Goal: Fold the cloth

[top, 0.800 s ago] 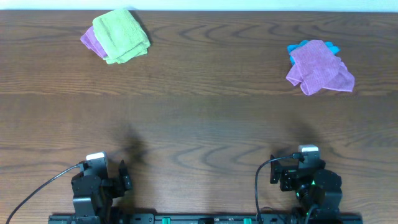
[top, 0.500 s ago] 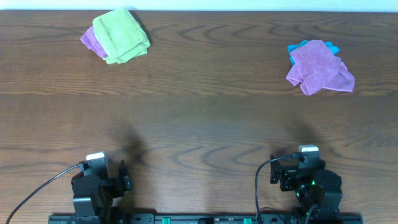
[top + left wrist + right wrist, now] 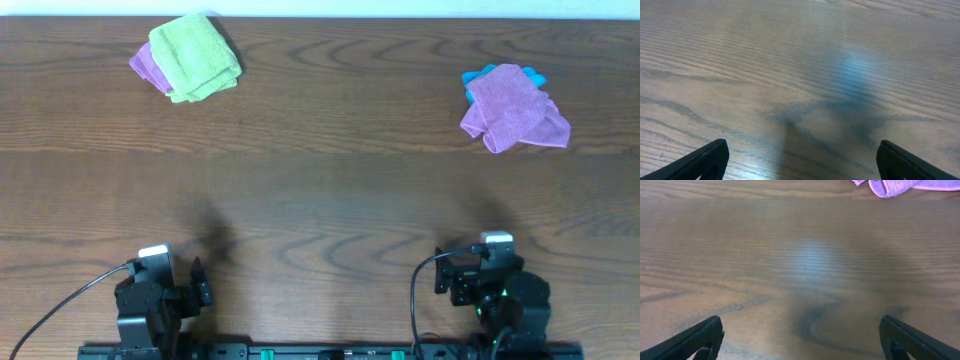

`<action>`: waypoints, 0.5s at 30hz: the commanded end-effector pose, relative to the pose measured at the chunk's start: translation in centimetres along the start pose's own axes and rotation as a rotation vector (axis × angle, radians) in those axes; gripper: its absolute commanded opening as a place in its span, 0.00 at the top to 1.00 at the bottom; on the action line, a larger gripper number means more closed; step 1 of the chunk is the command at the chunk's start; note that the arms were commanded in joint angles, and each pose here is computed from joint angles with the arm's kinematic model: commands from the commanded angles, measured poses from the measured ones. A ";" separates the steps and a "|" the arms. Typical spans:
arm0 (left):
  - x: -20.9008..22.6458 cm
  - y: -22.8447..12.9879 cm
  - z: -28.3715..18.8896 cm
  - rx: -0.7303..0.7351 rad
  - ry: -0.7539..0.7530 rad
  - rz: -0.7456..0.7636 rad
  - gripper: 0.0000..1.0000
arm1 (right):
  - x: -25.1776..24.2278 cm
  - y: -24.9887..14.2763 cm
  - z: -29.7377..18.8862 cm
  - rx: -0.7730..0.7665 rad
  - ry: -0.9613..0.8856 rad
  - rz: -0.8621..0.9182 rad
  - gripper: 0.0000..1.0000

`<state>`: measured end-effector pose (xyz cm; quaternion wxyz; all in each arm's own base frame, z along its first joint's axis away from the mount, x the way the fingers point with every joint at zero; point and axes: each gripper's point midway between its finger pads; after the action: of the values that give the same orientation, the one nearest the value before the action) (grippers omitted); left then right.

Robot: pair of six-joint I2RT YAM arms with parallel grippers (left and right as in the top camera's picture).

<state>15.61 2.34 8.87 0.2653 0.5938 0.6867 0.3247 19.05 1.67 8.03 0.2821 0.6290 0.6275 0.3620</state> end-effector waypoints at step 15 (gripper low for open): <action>0.3 -1.7 0.3 0.060 0.019 0.020 0.05 | -4.7 16.8 -0.6 0.258 -0.250 0.117 0.01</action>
<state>15.59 2.34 8.91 0.2648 0.5950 0.6853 0.3257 26.86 -2.53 20.38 0.2476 0.7175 0.6099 0.2277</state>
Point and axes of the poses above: each gripper's point midway between its finger pads, its own z axis out along the fingers, its own x axis along the line the jaws close on, y = z × x, and after that the axes turned 2 degrees about z, right-handed
